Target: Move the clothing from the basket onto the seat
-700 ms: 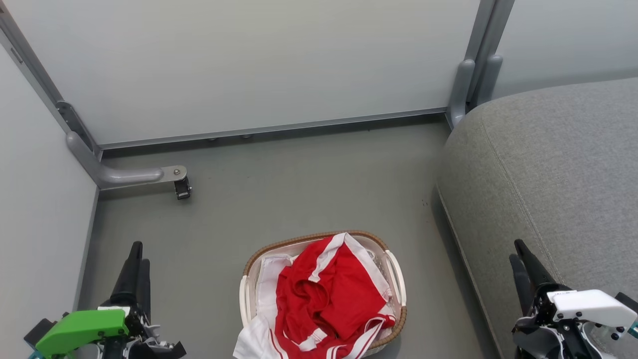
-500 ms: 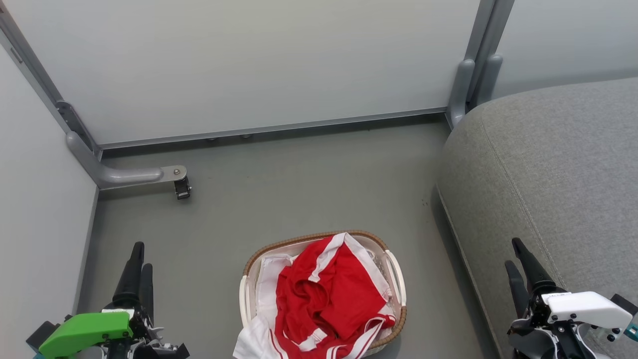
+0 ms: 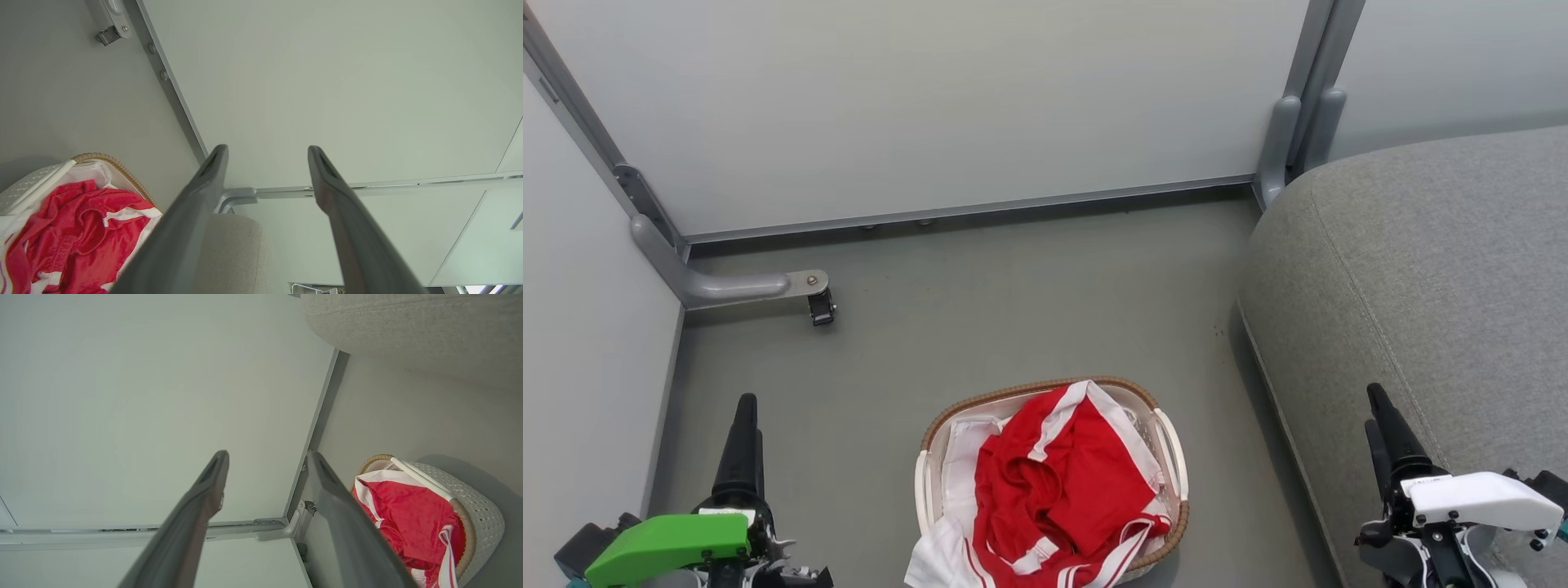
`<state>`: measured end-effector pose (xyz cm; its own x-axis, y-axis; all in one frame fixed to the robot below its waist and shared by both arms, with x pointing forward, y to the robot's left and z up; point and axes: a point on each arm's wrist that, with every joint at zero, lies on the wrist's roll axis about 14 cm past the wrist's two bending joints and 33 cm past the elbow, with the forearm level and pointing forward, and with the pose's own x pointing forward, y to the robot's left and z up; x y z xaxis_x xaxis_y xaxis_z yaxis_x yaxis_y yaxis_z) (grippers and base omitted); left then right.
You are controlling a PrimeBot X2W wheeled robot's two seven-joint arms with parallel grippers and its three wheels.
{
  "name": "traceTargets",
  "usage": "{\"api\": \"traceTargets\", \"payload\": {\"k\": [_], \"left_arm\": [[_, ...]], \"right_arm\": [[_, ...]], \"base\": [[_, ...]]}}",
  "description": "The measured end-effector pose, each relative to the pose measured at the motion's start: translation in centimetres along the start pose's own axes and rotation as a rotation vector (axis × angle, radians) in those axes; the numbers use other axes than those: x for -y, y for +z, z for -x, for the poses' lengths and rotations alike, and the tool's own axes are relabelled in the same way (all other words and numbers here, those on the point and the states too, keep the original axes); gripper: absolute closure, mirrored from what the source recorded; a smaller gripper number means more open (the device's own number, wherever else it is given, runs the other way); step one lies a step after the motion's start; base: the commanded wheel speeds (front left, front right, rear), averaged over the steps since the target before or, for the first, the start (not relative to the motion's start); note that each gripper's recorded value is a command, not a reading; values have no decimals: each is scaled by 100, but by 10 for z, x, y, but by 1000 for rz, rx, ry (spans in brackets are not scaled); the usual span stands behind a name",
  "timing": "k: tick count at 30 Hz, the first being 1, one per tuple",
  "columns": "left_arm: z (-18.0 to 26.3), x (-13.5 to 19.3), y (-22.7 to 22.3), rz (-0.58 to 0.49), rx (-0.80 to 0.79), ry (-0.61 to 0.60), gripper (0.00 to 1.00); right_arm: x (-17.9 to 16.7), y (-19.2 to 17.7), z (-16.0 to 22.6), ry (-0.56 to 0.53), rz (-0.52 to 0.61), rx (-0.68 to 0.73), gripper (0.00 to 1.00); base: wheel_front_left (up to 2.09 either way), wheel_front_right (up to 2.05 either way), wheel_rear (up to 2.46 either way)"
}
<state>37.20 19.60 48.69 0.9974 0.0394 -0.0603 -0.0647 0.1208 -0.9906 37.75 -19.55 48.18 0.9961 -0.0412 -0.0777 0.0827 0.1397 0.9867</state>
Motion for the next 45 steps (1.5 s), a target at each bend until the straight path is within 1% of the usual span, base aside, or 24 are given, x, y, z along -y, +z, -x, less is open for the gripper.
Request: {"api": "traceTargets", "payload": {"k": [2, 10, 18, 28, 34, 45], "left_arm": [[0, 2, 0, -29, 4, -7, 0], [1, 8, -4, -204, -1, -29, 0], [3, 13, -11, -368, -12, -53, 0], [7, 14, -17, -523, -17, -62, 0], [10, 12, -21, -616, -23, -69, 0], [16, 6, -26, -739, -31, -64, 0]], "right_arm": [[-1, 2, 0, 3, 30, 8, 0], [-7, 6, -1, 21, 175, 29, 0], [-14, 5, -2, 44, 356, 31, 0], [-22, -3, -1, 80, 534, 22, 0], [-24, -6, -1, 96, 606, 23, 0], [-29, -11, -2, 125, 759, 24, 0]], "base": [[0, 0, 0], [0, 0, 0], [0, 0, 0], [0, 0, 0], [0, 0, 0], [0, 0, 0]]}}
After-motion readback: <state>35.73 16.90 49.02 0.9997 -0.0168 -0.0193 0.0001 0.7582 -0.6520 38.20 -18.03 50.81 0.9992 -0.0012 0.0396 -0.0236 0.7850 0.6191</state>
